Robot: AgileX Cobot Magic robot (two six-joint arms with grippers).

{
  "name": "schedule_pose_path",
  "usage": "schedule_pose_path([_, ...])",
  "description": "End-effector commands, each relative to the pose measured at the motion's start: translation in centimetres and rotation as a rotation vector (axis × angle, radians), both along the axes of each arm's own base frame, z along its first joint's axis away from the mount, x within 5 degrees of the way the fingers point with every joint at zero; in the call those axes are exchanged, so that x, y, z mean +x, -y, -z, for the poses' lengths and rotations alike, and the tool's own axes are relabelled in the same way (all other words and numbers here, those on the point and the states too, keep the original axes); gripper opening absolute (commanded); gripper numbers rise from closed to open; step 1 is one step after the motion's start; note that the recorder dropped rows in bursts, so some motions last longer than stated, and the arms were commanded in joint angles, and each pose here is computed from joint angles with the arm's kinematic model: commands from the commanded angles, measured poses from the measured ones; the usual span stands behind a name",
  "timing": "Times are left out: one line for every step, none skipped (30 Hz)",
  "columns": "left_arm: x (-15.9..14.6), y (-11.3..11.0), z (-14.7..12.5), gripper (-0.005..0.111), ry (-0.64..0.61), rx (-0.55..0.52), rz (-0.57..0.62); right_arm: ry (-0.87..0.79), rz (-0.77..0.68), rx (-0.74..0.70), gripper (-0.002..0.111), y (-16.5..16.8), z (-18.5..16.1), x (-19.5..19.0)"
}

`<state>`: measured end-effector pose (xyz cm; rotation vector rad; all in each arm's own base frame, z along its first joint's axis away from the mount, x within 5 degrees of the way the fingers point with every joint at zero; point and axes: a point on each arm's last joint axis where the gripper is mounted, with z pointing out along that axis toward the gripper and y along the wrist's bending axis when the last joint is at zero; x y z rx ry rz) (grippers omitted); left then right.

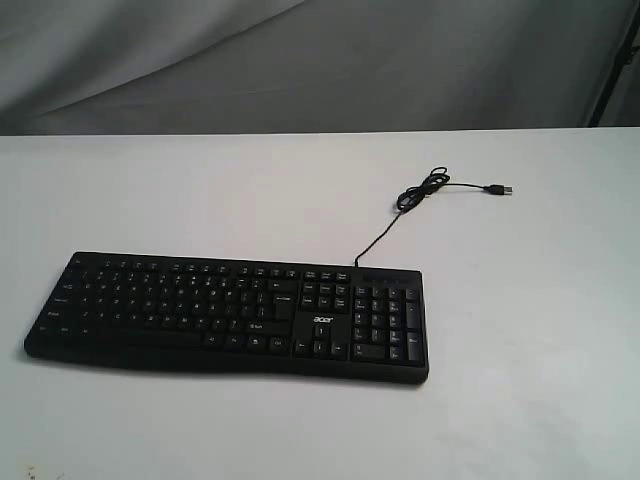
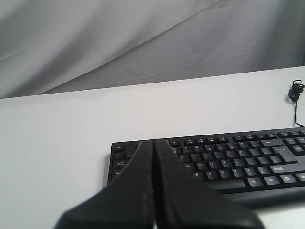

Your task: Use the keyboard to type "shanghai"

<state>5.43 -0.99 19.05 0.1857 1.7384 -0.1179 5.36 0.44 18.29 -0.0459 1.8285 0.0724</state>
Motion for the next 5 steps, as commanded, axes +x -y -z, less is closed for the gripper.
schedule_pose_path([-0.01,0.02,0.08,0.0,0.004,0.0,0.004,0.004,-0.001,0.008,0.0,-0.02,0.05,-0.02])
schedule_pose_path([-0.01,0.02,0.08,0.0,0.004,0.0,0.004,0.004,-0.001,0.008,0.0,-0.02,0.05,-0.02])
schedule_pose_path([-0.01,0.02,0.08,0.0,0.004,0.0,0.004,0.004,-0.001,0.008,0.0,-0.02,0.05,-0.02])
schedule_pose_path([-0.01,0.02,0.08,0.0,0.004,0.0,0.004,0.004,-0.001,0.008,0.0,-0.02,0.05,-0.02])
schedule_pose_path([-0.01,0.02,0.08,0.0,0.004,0.0,0.004,0.004,-0.001,0.008,0.0,-0.02,0.05,-0.02])
